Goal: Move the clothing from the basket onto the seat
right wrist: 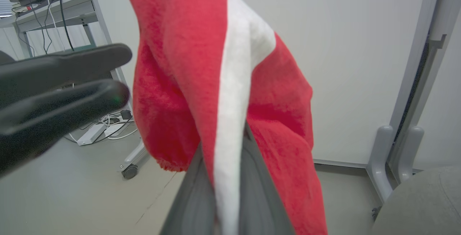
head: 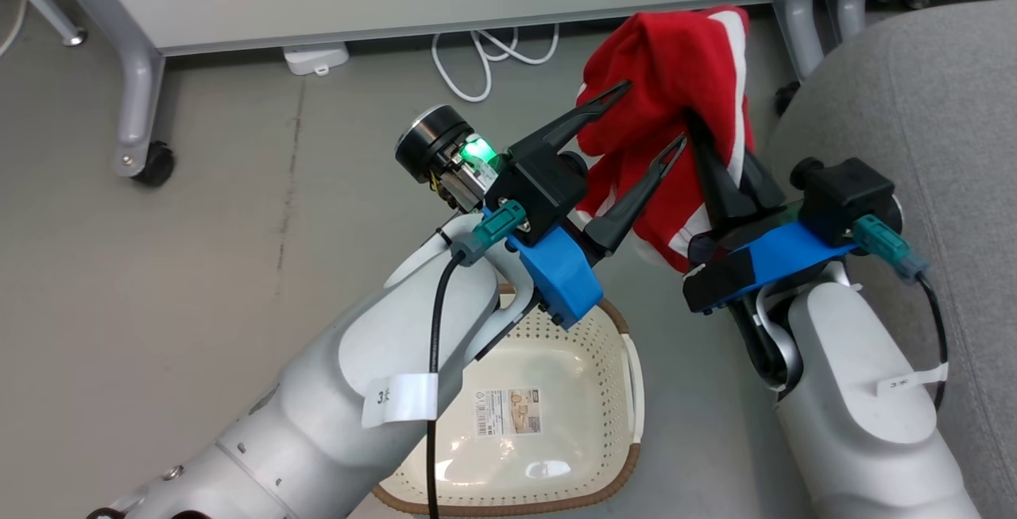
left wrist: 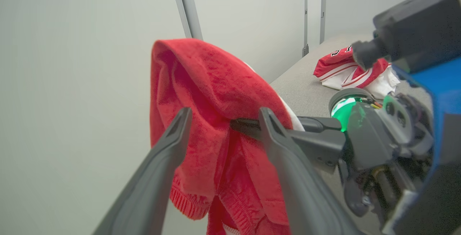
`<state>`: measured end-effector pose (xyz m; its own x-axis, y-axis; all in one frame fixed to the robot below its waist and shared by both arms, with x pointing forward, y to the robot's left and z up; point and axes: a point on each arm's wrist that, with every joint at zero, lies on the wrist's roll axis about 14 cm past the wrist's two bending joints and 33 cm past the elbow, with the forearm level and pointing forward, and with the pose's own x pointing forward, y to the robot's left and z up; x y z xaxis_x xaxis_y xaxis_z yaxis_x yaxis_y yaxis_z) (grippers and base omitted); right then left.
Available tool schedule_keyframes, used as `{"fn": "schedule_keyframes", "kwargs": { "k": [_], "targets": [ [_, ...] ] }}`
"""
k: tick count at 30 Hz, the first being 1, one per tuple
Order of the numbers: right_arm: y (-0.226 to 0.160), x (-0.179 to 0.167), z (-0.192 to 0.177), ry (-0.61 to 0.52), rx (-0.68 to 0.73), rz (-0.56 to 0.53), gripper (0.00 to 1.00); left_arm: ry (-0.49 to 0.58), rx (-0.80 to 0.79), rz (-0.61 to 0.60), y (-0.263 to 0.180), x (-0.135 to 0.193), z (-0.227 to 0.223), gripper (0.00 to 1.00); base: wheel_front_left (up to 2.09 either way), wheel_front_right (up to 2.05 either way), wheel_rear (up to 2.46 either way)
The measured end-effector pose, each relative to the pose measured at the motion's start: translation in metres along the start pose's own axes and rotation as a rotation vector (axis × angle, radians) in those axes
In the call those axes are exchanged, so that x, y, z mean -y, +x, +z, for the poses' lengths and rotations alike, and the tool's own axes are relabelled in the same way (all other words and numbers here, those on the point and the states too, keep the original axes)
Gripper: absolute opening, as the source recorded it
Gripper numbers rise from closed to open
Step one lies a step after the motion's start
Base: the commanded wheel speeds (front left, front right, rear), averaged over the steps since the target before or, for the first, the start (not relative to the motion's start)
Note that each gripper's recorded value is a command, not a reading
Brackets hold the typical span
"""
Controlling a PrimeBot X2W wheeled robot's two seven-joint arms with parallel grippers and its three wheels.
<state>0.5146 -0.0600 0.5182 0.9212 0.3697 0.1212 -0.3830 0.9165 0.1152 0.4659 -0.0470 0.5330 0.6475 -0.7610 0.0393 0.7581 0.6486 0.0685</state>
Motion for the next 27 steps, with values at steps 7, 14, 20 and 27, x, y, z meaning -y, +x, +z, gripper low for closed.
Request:
{"fn": "schedule_keyframes", "kwargs": {
  "k": [7,14,20,27],
  "targets": [
    [-0.012,0.041,0.002,-0.03,0.006,-0.11,0.0,-0.014,-0.005,-0.044,0.011,0.009,-0.012,1.0,0.0,0.0,0.0],
    [-0.038,0.085,0.004,-0.058,0.004,-0.236,0.0,-0.028,-0.009,-0.113,0.023,0.028,-0.025,1.0,0.0,0.0,0.0],
    [-0.069,0.12,0.007,-0.079,-0.002,-0.35,0.0,-0.046,-0.002,-0.19,0.036,0.053,-0.031,1.0,0.0,0.0,0.0],
    [-0.107,0.152,0.016,-0.103,0.002,-0.469,0.0,-0.061,0.007,-0.282,0.048,0.083,-0.035,1.0,0.0,0.0,0.0]
  ]
}}
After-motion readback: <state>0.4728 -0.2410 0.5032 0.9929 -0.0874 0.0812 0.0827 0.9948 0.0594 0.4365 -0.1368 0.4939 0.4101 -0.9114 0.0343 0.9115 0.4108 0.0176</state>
